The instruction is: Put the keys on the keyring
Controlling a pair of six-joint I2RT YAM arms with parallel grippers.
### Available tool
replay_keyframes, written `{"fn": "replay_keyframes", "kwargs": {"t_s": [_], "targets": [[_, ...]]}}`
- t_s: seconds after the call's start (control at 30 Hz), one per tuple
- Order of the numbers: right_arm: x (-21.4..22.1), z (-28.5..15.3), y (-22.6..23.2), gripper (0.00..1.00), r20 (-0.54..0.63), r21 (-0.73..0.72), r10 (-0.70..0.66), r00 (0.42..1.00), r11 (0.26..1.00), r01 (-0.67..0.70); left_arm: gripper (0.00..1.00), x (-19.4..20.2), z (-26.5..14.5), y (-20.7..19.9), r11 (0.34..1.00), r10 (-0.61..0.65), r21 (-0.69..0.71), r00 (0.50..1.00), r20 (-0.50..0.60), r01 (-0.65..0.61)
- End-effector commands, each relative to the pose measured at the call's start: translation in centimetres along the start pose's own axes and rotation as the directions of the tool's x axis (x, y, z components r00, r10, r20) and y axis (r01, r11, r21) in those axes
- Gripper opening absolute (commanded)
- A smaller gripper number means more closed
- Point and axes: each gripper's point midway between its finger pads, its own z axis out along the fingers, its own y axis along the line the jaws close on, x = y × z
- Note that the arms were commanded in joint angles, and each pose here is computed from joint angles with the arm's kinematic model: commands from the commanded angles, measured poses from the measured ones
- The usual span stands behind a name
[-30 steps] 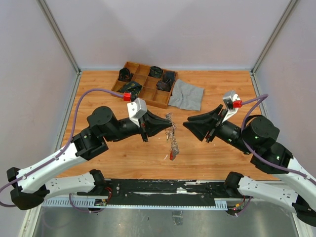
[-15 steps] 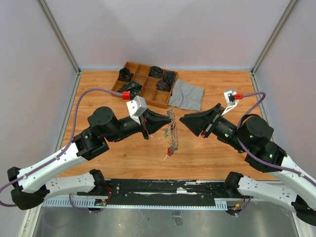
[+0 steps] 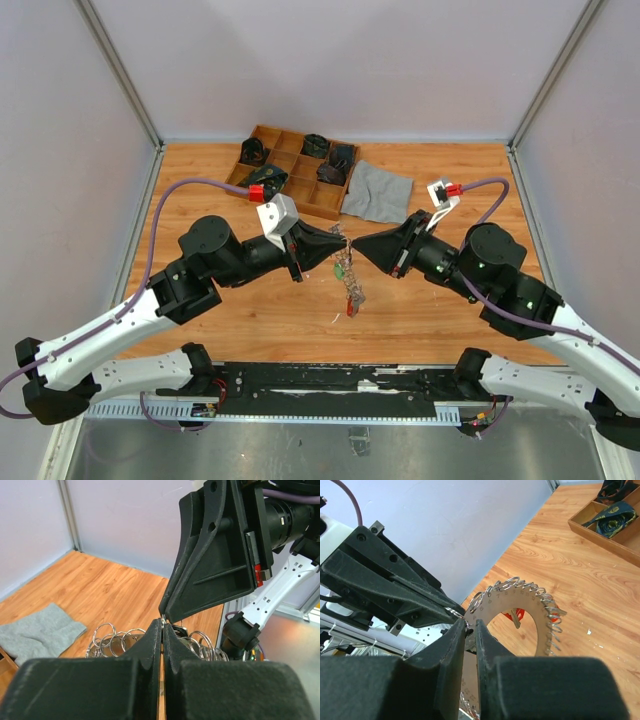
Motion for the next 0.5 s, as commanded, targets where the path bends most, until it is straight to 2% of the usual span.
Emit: {"fn": "replay_keyframes", "kwargs": {"t_s": [0.0, 0.13, 0.47], "targets": [[-1.6, -0.8, 1.6, 0.10, 0.035, -0.047, 0.023, 0.999, 0.999, -0.022, 0.00, -2.3, -0.1, -0.2, 1.000, 0.021, 0.003, 0.997, 0.079, -0.021], [-1.6, -0.9, 1.6, 0.01, 0.039, -0.046, 0.024, 0.999, 0.999, -0.022, 0.00, -2.2, -0.1, -0.2, 1.000, 0.021, 0.004, 0.997, 0.079, -0.021], [-0.4, -0.4, 0.9, 0.01, 0.008, -0.028, 0.039, 0.999, 0.999, -0.039, 0.00, -2.7, -0.2, -0.7, 0.999, 0.021, 0.024, 0.995, 0.093, -0.023]]}}
